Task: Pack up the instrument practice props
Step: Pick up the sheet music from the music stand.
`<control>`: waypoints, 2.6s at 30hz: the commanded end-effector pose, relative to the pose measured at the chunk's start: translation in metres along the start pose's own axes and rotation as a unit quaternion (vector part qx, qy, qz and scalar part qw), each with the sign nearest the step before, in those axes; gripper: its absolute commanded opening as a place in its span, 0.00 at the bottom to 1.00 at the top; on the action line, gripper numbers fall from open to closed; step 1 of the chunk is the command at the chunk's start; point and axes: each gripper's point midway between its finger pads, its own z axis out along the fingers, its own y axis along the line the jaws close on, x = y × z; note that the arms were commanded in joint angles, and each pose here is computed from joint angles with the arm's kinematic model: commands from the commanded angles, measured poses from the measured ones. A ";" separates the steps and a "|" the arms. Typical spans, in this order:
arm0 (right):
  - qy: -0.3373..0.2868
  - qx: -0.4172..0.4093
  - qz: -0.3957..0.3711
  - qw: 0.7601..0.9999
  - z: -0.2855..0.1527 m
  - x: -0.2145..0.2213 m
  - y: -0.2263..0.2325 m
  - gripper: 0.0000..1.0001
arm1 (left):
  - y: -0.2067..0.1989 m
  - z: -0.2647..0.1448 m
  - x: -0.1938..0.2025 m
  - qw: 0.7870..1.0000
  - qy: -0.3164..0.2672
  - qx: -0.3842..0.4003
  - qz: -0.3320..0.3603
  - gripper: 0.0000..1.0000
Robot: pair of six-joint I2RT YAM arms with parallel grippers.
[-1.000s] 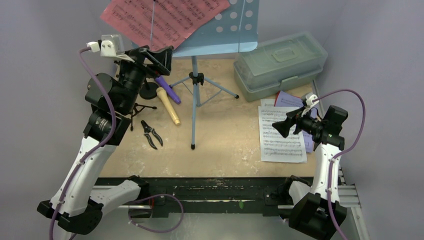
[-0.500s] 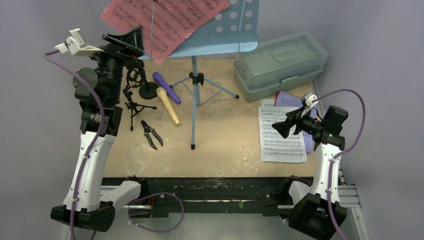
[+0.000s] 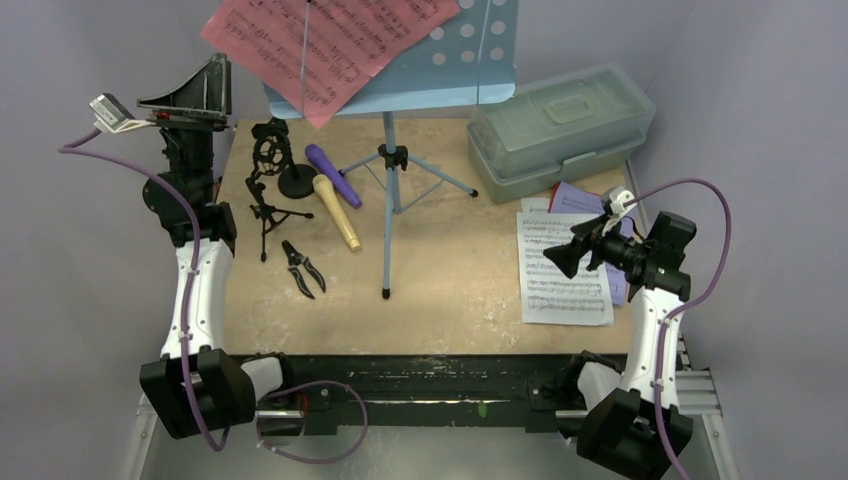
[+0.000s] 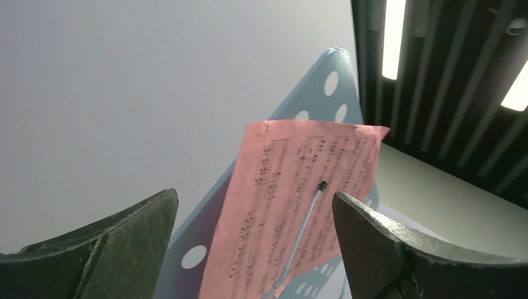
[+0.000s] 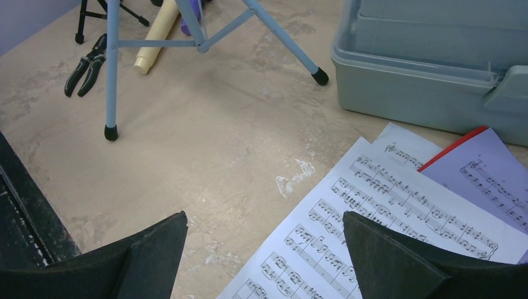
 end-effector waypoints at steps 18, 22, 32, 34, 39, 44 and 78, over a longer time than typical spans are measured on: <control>-0.015 -0.004 -0.031 0.999 -0.004 -0.018 0.003 0.99 | -0.055 0.008 0.002 0.990 0.036 0.133 -0.015 0.75; -0.014 -0.005 -0.029 0.999 -0.003 -0.017 0.003 0.99 | -0.058 0.009 0.000 0.990 0.029 0.139 -0.003 0.65; -0.012 -0.001 -0.028 1.000 -0.003 -0.016 0.001 0.99 | -0.055 0.015 -0.007 0.989 0.007 0.145 0.010 0.39; -0.012 -0.001 -0.029 1.000 -0.003 -0.016 0.001 0.99 | -0.052 0.016 -0.008 0.990 0.004 0.142 0.008 0.30; -0.011 0.000 -0.029 1.000 -0.003 -0.016 0.000 0.99 | -0.052 0.017 -0.009 0.990 0.002 0.142 0.007 0.15; -0.011 0.002 -0.029 1.000 -0.004 -0.016 0.000 0.99 | -0.056 0.018 -0.014 0.989 -0.012 0.149 0.011 0.00; -0.011 0.006 -0.036 0.999 -0.005 -0.016 0.000 0.99 | -0.088 -0.001 -0.119 0.958 -0.273 -0.001 0.084 0.00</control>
